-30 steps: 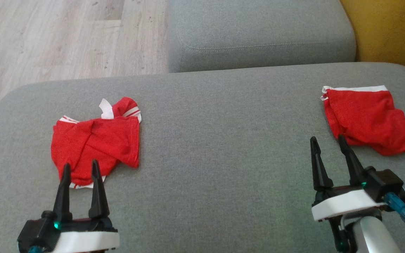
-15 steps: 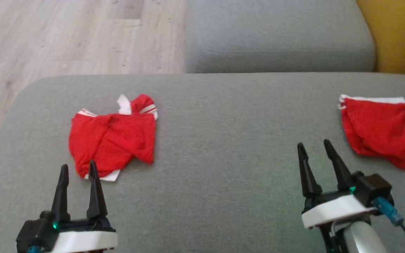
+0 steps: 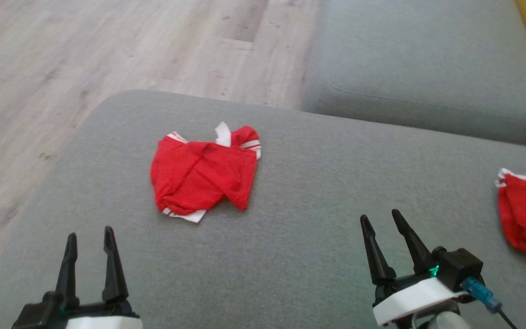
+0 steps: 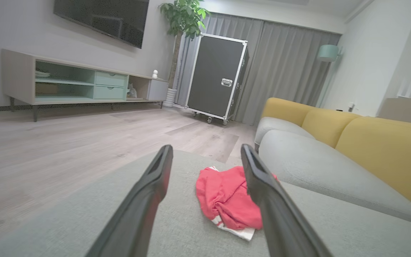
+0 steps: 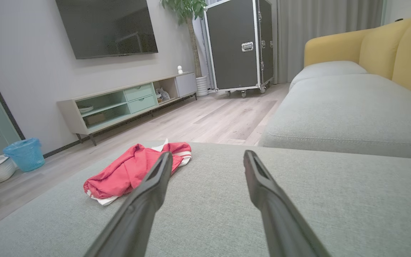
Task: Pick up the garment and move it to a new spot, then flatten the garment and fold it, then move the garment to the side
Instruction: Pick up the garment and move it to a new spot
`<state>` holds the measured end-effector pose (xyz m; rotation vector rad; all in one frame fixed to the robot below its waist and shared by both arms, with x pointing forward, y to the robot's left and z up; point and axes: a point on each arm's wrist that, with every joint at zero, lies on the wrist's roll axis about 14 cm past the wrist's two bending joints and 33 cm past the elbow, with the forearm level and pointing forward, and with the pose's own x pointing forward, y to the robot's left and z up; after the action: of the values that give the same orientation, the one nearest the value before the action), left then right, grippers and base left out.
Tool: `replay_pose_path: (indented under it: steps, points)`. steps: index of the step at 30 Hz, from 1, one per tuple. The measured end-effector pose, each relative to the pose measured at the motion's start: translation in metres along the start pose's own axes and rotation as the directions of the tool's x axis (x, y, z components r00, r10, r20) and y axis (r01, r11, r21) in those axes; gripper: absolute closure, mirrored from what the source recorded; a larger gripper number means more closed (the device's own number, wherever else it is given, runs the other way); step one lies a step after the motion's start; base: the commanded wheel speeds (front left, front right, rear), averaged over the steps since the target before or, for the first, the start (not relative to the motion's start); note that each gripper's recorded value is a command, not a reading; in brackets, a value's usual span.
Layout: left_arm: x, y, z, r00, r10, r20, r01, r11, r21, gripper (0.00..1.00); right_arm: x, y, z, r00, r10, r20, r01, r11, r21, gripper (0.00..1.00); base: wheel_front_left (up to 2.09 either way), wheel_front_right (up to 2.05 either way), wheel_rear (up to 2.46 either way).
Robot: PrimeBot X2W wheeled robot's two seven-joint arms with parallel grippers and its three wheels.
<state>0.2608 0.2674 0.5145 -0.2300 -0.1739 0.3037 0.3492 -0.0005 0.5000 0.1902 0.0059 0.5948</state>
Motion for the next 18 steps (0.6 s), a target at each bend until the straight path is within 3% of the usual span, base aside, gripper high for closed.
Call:
replay_pose_path:
  steps: [5, 11, 15, 18]
  points:
    - [-0.01, 0.015, 0.002, 0.999, 0.04, 0.006, -0.04, 0.999, 0.015, 0.0, 0.005, 0.013, -0.001, 0.999, 0.042, -0.005, -0.042, 0.999, 0.003, 0.0, 0.0, 0.0, 0.0]
    - [-0.002, 0.01, -0.018, 0.997, -0.013, -0.072, 0.017, 0.998, 0.06, 0.0, 0.006, 0.006, -0.01, 0.999, 0.026, -0.029, -0.025, 0.999, 0.022, 0.0, 0.0, 0.0, 0.0]
    - [0.032, 0.001, -0.029, 0.98, -0.105, -0.169, 0.131, 0.98, 0.148, 0.0, 0.011, -0.008, -0.017, 0.999, -0.002, -0.044, 0.003, 1.0, 0.019, 0.0, 0.0, 0.0, 0.0]
    - [0.073, -0.023, -0.027, 0.948, -0.205, -0.245, 0.263, 0.936, 0.235, 0.0, 0.021, -0.022, -0.014, 0.999, -0.029, -0.03, 0.029, 0.999, 0.014, 0.0, 0.0, 0.0, 0.0]
